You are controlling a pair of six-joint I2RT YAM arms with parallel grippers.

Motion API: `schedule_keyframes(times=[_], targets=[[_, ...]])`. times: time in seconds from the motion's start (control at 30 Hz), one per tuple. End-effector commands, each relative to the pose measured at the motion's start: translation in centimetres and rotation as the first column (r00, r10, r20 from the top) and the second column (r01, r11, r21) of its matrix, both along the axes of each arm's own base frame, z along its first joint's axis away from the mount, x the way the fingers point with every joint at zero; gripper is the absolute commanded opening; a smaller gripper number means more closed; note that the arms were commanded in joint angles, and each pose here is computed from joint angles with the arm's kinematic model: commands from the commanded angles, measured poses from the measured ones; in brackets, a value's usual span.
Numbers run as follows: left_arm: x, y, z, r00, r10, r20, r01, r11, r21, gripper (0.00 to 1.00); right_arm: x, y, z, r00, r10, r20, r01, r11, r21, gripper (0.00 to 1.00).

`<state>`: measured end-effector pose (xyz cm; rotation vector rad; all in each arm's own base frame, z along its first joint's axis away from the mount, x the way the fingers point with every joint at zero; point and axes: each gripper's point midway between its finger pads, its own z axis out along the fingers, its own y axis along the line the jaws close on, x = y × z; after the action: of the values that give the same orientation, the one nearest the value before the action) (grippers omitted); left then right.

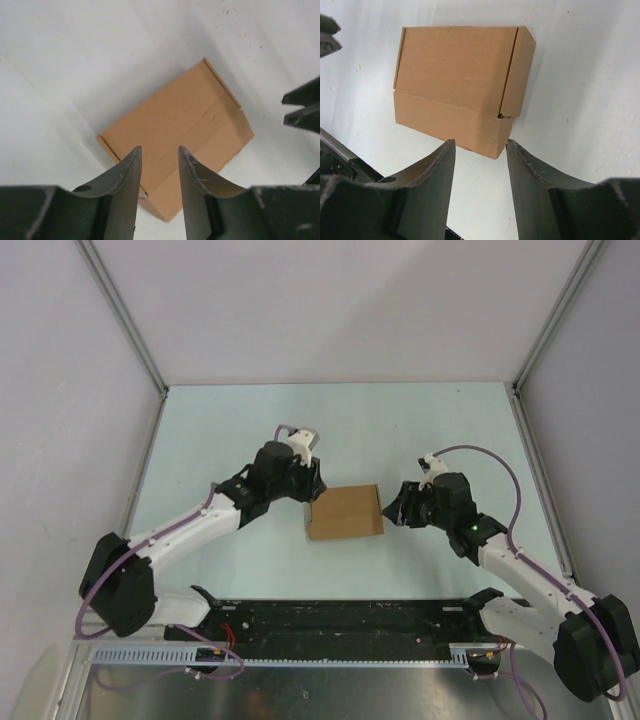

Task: Fold the paper box

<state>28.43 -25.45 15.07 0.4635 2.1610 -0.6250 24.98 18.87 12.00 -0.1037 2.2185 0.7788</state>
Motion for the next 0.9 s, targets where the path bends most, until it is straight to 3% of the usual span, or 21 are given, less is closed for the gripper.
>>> schedule_keyframes(times=[0.0,0.17,0.4,0.53,0.87], targets=[[2.7,-2.1,2.3,0.995,-0.082,0.064,0.082,0.997,0.006,0.39,-0.5,-0.7,0.9,1.000,-0.009,0.024,0.009,1.000,-0.002,0.50],[3.5,-2.4,1.6,0.996,-0.083,0.021,0.082,0.996,0.016,0.36,-0.8,-1.0,0.9,1.000,0.010,0.024,-0.010,1.000,-0.010,0.53],[-0.6,0.6,-1.1,0.998,-0.030,-0.054,0.030,1.000,0.003,0.45,1.0,-0.6,0.7,0.999,0.003,0.035,-0.004,1.000,0.013,0.65],[-2.6,2.2,-1.5,0.998,0.016,-0.067,-0.018,0.999,-0.031,0.53,3.0,0.6,1.1,0.999,0.028,0.047,-0.030,0.998,0.049,0.67],[-5.1,2.9,-1.5,0.996,0.034,-0.080,-0.046,0.987,-0.151,0.60,6.2,2.8,-0.5,0.999,0.044,-0.015,-0.042,0.991,0.125,0.66]])
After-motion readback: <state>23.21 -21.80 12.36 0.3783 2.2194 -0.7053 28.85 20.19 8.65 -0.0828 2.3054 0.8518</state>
